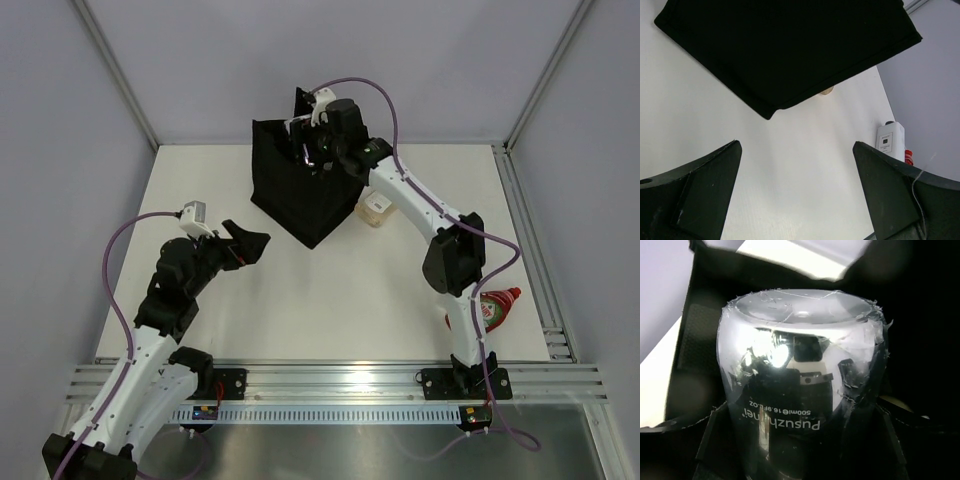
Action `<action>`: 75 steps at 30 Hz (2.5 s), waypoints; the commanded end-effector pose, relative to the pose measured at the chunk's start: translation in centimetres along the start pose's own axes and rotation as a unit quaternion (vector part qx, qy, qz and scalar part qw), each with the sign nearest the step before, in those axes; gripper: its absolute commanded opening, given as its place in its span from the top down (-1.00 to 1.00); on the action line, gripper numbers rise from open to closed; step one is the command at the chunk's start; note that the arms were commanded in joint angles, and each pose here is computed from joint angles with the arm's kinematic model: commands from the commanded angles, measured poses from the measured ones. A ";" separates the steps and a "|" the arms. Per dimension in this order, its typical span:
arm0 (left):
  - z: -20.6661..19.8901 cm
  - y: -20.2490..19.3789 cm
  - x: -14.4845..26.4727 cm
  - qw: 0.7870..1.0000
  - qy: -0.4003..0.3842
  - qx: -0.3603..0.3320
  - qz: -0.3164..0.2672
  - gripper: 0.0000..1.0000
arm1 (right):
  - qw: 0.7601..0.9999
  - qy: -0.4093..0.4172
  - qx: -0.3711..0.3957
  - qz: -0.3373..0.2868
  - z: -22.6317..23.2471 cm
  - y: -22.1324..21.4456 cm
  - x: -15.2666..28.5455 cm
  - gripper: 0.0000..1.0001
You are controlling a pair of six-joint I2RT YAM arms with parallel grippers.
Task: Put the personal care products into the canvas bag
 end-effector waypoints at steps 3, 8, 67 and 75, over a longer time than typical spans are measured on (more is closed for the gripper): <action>0.1 0.4 -0.1 1.000 -0.004 -0.013 -0.014 -0.98 | 0.986 -0.054 -0.013 -0.154 -0.2 12.1 3.6 0.99; 0.0 0.6 0.3 1.000 -0.001 -0.017 -0.016 -0.98 | 0.994 0.071 -0.082 -0.013 3.2 4.3 0.4 1.00; -17.5 -5.8 -13.4 0.909 -0.181 -0.326 0.187 -0.81 | 0.991 0.080 -0.105 0.000 -14.7 -0.8 26.9 -0.99; -19.9 -12.1 -25.0 0.903 -0.155 -0.321 0.239 -0.75 | 0.983 0.010 -0.184 0.009 -19.6 -6.0 30.9 -0.99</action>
Point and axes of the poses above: each gripper's point midway between its finger pads, its own x axis back along the fingers, its own z axis along the line the jaws close on, y = z × x, the point moved 1 cm from there along x, back along the fingers, and after that the axes turned 2 degrees about x, right-handed, at the moved point
